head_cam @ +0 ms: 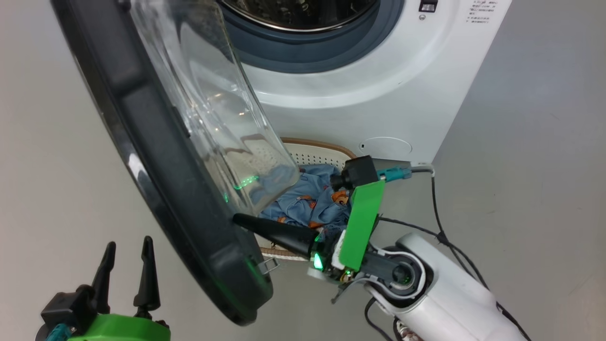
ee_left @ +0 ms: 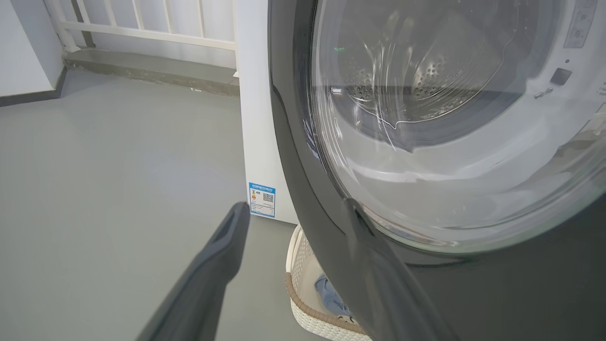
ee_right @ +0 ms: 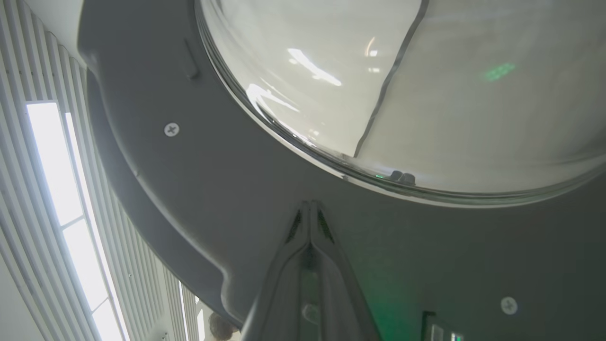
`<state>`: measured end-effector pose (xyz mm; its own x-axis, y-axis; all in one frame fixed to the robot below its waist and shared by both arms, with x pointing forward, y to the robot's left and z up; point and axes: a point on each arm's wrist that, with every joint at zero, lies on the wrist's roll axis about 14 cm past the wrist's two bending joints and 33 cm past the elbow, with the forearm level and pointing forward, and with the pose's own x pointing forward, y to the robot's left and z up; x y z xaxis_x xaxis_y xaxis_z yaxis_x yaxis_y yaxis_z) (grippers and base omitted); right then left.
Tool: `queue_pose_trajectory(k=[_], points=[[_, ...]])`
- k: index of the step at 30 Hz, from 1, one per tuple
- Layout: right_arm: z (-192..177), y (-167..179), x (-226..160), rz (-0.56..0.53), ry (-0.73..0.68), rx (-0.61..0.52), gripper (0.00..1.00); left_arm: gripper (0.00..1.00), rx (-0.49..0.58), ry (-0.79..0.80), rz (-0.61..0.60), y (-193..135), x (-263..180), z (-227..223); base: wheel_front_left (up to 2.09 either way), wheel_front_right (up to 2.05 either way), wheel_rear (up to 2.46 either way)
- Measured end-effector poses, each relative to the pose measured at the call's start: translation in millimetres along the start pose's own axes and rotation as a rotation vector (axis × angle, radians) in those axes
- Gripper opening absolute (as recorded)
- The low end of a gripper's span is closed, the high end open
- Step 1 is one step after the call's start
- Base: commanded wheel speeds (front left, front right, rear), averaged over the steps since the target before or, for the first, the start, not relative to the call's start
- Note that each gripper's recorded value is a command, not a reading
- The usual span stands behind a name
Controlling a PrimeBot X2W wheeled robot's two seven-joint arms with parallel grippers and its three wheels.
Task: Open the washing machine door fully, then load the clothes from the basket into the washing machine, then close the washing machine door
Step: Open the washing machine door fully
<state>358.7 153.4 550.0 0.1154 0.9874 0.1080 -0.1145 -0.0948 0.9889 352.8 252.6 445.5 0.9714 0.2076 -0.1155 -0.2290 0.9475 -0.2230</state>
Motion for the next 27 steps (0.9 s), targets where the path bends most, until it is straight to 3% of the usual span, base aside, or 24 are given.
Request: queue_pose_trajectory(k=[9,18,21,23,24,25,27], points=[[-8.2,-1.1,5.1,-0.007,-0.041,0.031,0.0,1.0,-0.004,-0.006,-0.009,-2.8,-0.1,1.9,0.0,0.0,0.0],[0.0,12.5,1.2,-0.003,-0.099,-0.039,0.03,1.0,-0.008,-0.016,-0.022,-6.9,0.2,4.5,0.0,0.0,0.0],[11.2,26.7,-3.0,0.005,-0.161,-0.146,0.35,1.0,-0.006,-0.006,-0.018,-4.9,-4.4,1.1,0.0,0.0,0.0],[18.0,34.7,-8.9,0.008,-0.221,-0.212,0.49,1.0,-0.006,-0.002,-0.011,-2.4,-8.0,-0.6,0.0,0.0,0.0],[22.2,36.4,-13.3,-0.002,-0.261,-0.259,0.79,1.0,-0.007,-0.002,-0.009,-1.4,-9.3,-0.8,0.0,0.0,0.0],[27.1,38.4,-19.1,-0.009,-0.308,-0.302,0.96,1.0,-0.008,-0.004,-0.008,-1.1,-10.1,0.0,0.0,0.0,0.0],[40.0,37.9,-35.2,-0.05,-0.412,-0.423,1.0,1.0,-0.009,-0.007,-0.008,-0.6,-12.9,0.6,0.0,0.0,0.0]])
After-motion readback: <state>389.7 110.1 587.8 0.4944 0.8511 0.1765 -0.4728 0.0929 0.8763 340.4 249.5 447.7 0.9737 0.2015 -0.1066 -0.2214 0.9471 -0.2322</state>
